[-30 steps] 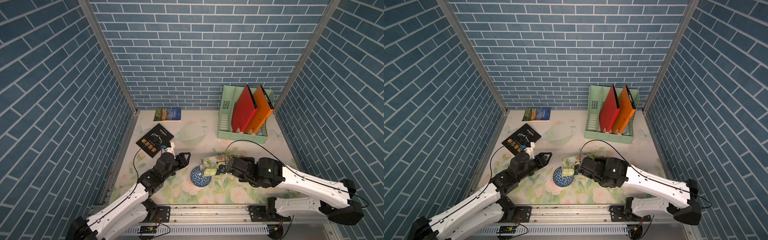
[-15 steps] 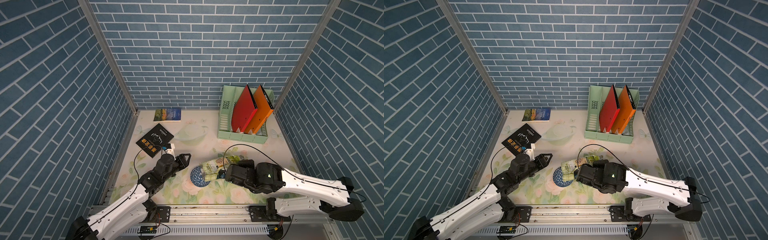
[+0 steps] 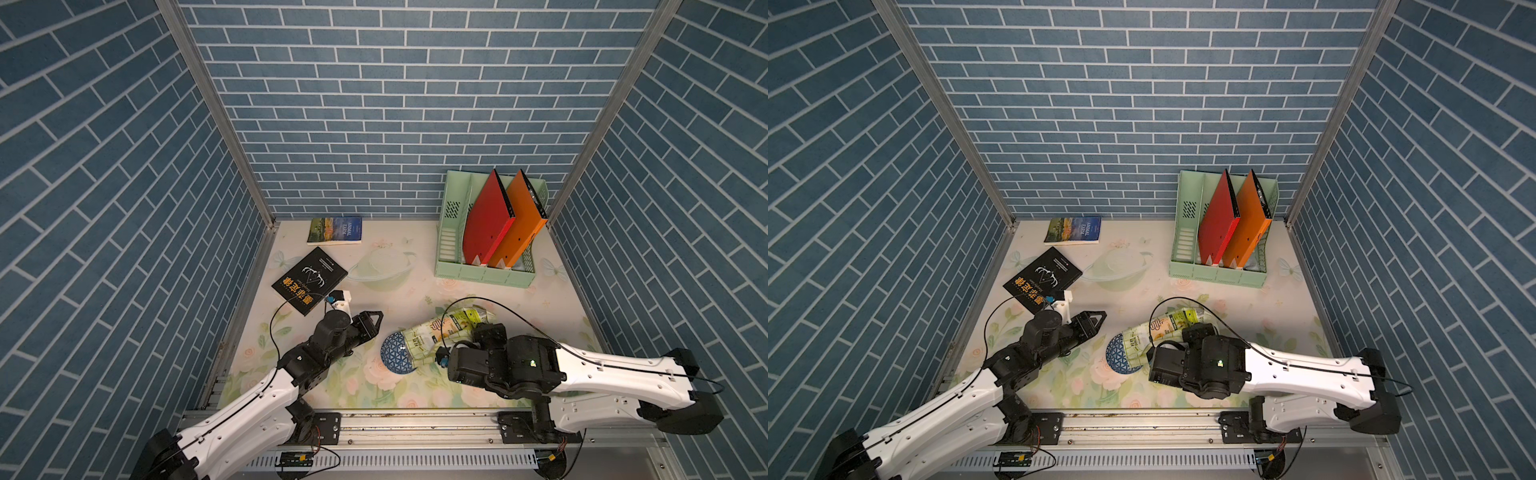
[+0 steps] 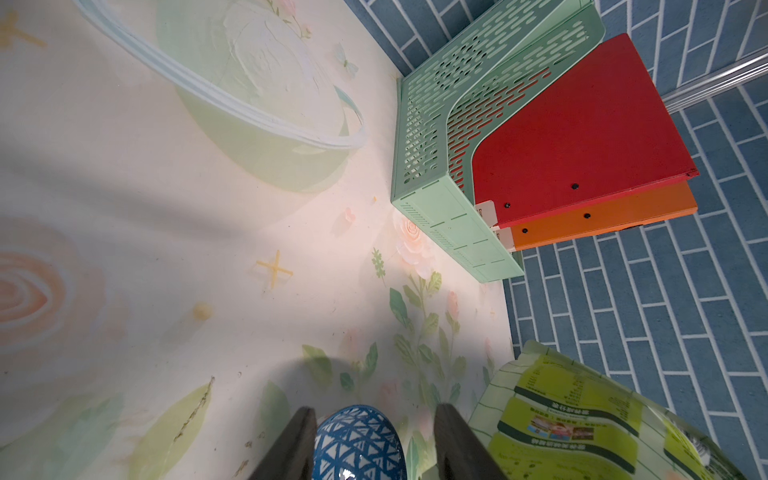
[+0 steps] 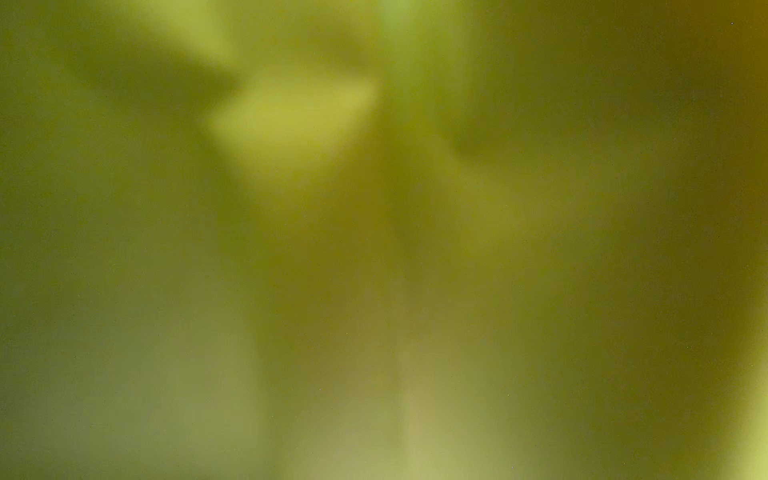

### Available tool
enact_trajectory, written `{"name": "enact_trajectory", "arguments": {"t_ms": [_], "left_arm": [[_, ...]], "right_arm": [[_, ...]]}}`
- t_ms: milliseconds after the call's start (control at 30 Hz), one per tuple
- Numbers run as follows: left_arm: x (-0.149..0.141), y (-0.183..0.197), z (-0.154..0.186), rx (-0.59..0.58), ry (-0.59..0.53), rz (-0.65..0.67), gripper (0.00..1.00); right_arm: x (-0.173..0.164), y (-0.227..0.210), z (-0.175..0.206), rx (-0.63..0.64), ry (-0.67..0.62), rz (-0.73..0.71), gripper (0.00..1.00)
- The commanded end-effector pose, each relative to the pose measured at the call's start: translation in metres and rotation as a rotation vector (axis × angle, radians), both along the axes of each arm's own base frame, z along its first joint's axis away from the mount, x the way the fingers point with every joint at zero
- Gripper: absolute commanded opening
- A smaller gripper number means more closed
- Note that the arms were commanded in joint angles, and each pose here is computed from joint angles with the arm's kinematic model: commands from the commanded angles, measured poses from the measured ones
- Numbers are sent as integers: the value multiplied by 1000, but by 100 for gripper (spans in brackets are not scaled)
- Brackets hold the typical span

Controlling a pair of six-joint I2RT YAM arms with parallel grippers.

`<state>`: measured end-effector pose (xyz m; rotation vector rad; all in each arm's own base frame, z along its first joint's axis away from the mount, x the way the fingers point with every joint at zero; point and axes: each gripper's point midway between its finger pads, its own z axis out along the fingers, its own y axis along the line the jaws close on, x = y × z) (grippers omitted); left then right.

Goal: Pour the oats into the breakfast bowl
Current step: Pour the oats into the bowl.

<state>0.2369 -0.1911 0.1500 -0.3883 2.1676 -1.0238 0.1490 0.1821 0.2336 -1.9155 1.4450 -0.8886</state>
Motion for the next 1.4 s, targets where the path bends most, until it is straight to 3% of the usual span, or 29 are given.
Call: {"name": "enact_trajectory", "arguments": {"t_ms": [0,700,1367], "left_arm": [[0,-1,-1,-6,-6,3,52],[-2,-3,-12,-7,13,12,51],[-3,-3,-19,-21,27,24,51]], "right_arm": [[12,-3,24,-1,-152,-16,0],[15,11,21,-81,-219,22,0],[9,15,27,-120,-361,88,0]]}}
